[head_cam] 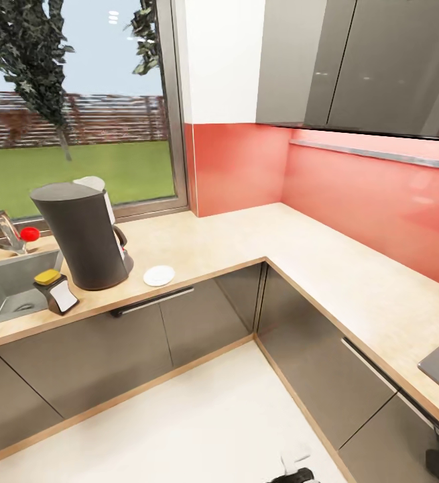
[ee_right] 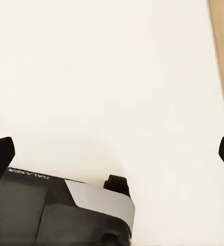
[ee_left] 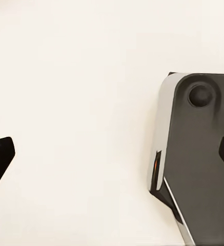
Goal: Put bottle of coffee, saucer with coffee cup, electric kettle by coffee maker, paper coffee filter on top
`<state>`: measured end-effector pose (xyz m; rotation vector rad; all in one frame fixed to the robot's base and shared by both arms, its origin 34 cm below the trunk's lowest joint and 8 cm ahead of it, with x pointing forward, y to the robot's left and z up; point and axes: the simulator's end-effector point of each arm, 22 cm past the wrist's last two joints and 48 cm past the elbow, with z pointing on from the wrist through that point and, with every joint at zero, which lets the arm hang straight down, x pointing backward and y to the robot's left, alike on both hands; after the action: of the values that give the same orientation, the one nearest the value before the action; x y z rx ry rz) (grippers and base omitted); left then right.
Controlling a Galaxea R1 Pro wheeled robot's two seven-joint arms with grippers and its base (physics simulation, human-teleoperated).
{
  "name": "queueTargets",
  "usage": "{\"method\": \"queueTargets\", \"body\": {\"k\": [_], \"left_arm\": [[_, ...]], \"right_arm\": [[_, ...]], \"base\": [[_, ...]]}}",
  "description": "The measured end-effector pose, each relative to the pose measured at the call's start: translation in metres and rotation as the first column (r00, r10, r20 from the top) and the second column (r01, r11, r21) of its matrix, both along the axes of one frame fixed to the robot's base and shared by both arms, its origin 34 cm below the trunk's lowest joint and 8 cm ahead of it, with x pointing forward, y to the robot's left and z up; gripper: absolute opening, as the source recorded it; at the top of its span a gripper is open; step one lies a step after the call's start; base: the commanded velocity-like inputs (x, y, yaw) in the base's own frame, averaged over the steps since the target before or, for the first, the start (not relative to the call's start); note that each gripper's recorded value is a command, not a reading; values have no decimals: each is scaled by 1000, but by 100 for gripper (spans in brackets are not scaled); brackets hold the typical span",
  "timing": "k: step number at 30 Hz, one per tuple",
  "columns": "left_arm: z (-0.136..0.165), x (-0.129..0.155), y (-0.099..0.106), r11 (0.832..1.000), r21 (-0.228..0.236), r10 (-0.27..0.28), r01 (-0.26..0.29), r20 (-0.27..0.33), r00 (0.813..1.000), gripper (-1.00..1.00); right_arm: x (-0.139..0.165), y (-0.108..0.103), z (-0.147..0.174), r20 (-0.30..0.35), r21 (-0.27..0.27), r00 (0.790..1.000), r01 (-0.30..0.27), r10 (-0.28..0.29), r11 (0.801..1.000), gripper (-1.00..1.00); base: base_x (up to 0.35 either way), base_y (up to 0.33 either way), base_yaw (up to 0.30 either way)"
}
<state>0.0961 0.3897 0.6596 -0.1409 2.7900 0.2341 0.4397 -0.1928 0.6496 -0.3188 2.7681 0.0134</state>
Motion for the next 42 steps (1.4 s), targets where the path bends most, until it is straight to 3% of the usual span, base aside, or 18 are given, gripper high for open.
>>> {"method": "queueTargets", "body": {"k": [7,10,11,17,23,35,42], "left_arm": [[-1,-4,-2,1000,-6,-22,22,-22,1000,100],[-4,-24,-9,1000,-28,-6,4,-72,997,100],[-7,-40,-10,999,-35,11,-16,-133,991,100],[-6,-65,7,995,69,83,-69,-225,971,100],[-5,-70,8,991,104,107,-84,-237,966,100],[-9,-72,-21,993,73,110,-95,-241,964,100],[-10,-70,-24,992,71,117,-103,-236,965,100]], "right_arm": [[-14,-1,-5,-17,-10,1000,-14,14,1000,100],[-28,-1,-9,-36,-11,999,-14,14,1000,100],[-33,-2,-10,-42,-11,999,-13,13,1000,100],[-36,-2,-11,-47,-9,999,-13,13,1000,100],[-37,-6,-12,-49,-12,999,-12,11,1000,100],[-38,-13,-13,-52,-23,999,-10,9,1000,100],[-47,-12,-15,-60,-23,998,-10,9,1000,100]], "base": [[0,0,0],[0,0,0],[0,0,0],[0,0,64],[0,0,248],[0,0,273],[0,0,266]]}}
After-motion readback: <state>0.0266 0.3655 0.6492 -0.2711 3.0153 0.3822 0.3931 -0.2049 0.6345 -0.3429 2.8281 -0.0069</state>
